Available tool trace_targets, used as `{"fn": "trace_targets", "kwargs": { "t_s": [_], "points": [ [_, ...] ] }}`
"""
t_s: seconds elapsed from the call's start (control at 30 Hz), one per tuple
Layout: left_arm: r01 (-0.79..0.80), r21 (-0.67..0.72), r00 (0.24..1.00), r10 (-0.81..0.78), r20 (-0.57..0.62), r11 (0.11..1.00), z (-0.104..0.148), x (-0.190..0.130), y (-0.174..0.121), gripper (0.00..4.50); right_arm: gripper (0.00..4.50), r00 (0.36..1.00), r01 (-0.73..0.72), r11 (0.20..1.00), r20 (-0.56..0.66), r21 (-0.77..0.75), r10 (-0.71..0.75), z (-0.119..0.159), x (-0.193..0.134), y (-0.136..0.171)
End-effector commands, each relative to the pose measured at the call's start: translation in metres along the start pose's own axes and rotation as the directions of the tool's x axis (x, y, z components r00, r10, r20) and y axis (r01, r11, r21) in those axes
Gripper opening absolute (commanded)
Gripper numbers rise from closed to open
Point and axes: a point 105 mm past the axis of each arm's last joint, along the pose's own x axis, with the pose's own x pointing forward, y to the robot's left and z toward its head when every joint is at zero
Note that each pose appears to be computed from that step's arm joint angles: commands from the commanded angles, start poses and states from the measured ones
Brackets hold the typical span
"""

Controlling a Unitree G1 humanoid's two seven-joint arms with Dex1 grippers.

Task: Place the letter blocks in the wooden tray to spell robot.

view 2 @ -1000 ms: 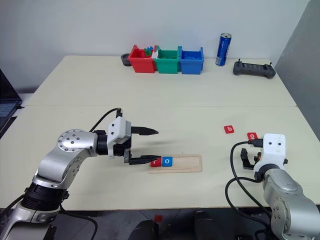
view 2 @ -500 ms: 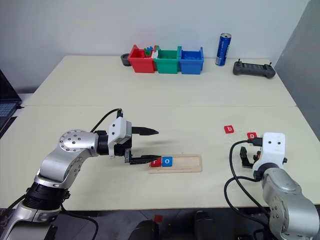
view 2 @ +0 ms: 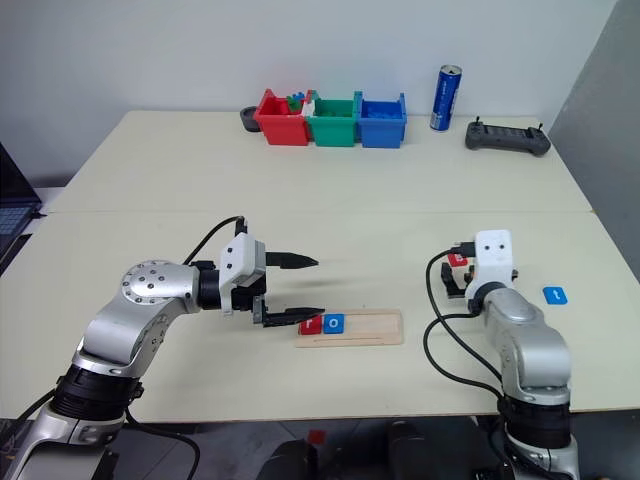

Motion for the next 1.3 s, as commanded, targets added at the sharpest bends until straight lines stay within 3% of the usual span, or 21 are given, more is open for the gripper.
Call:
{"fn": "trace_targets", "kwargs": {
  "t_s": [0.03,0.33,0.67,0.87,1.07,1.3],
  "points": [
    [-0.006,0.042,1.000,0.005,0.031,0.999,0.014,-0.001,0.000,4.49,4.50,0.998,0.017,1.000,0.066,-0.025,-0.015,0.013,0.009,-0.005],
    [-0.008,0.039,1.000,0.007,0.028,0.999,0.013,-0.001,-0.002,4.49,4.50,1.000,0.015,1.000,0.013,0.027,-0.015,-0.003,0.031,-0.008],
    [-0.011,0.036,1.000,0.010,0.026,0.999,0.013,0.001,-0.004,4.50,1.45,1.000,0.003,1.000,0.002,-0.012,-0.003,-0.010,0.029,-0.004],
    [-0.007,0.030,1.000,0.007,0.009,1.000,0.010,-0.003,-0.007,4.50,1.46,0.998,-0.019,0.999,0.056,-0.049,0.021,-0.001,-0.011,0.014],
    [0.026,0.019,1.000,-0.026,0.004,0.999,0.009,-0.001,-0.013,4.50,1.46,1.000,-0.018,1.000,-0.006,0.006,0.018,-0.030,-0.069,0.045],
    [0.057,0.025,0.998,-0.058,0.002,0.998,0.008,0.001,-0.012,4.50,1.46,0.991,0.110,0.991,-0.086,0.080,-0.103,-0.052,-0.084,0.036]
  ]
}}
